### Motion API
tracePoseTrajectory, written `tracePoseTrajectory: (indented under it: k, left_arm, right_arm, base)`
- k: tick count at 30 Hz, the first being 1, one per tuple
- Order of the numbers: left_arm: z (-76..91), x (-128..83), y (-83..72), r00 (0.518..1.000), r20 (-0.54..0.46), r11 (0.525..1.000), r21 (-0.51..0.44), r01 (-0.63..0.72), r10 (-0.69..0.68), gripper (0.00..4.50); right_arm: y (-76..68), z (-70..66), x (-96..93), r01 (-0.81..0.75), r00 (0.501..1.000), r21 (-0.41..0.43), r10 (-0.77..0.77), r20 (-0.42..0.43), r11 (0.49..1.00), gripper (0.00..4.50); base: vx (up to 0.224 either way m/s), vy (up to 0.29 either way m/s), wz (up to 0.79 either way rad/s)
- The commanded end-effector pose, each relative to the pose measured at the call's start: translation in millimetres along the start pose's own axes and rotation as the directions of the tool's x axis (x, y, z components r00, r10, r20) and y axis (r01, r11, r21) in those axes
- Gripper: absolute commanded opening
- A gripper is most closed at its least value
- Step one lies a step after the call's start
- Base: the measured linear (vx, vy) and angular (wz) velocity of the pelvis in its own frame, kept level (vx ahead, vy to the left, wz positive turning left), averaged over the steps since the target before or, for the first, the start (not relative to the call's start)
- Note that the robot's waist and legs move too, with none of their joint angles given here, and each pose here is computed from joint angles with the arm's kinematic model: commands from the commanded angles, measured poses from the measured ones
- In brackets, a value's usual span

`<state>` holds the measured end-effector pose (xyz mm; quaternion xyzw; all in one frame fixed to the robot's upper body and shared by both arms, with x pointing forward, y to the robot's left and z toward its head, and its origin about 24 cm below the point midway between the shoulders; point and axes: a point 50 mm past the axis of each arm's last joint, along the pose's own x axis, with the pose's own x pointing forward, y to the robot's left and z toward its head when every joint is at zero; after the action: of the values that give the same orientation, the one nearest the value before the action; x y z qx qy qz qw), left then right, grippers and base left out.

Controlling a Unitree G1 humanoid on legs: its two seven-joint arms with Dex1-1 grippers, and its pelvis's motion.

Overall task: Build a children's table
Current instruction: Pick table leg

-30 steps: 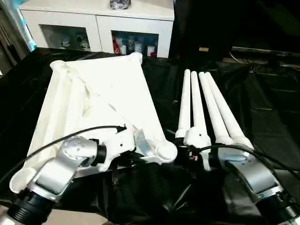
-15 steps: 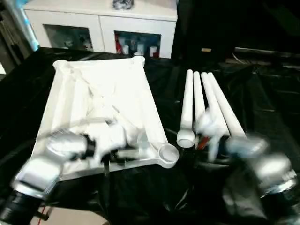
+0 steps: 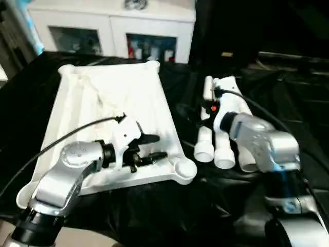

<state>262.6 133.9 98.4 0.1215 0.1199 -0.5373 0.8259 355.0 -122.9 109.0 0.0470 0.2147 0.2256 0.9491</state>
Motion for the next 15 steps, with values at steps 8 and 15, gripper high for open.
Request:
tracePoseTrajectory:
  k: [8, 15]
  left_arm:
    - [1.3, 1, -6.2, 1.000, -0.010, 1.000, 0.017, 0.012, -0.012, 3.79]
    - [-0.3, 1, -4.7, 0.999, -0.031, 1.000, 0.016, 0.007, -0.007, 4.14]
  right_arm:
    - [-12.5, -0.7, 14.0, 0.209, 0.967, 0.036, -0.201, -0.155, 0.977, 4.50]
    - [-7.2, -12.0, 24.7, 0.227, 0.940, 0.042, -0.208, -0.269, 0.973, 4.50]
  base:
    - [0.000, 0.000, 0.00]
    - [0.000, 0.000, 0.00]
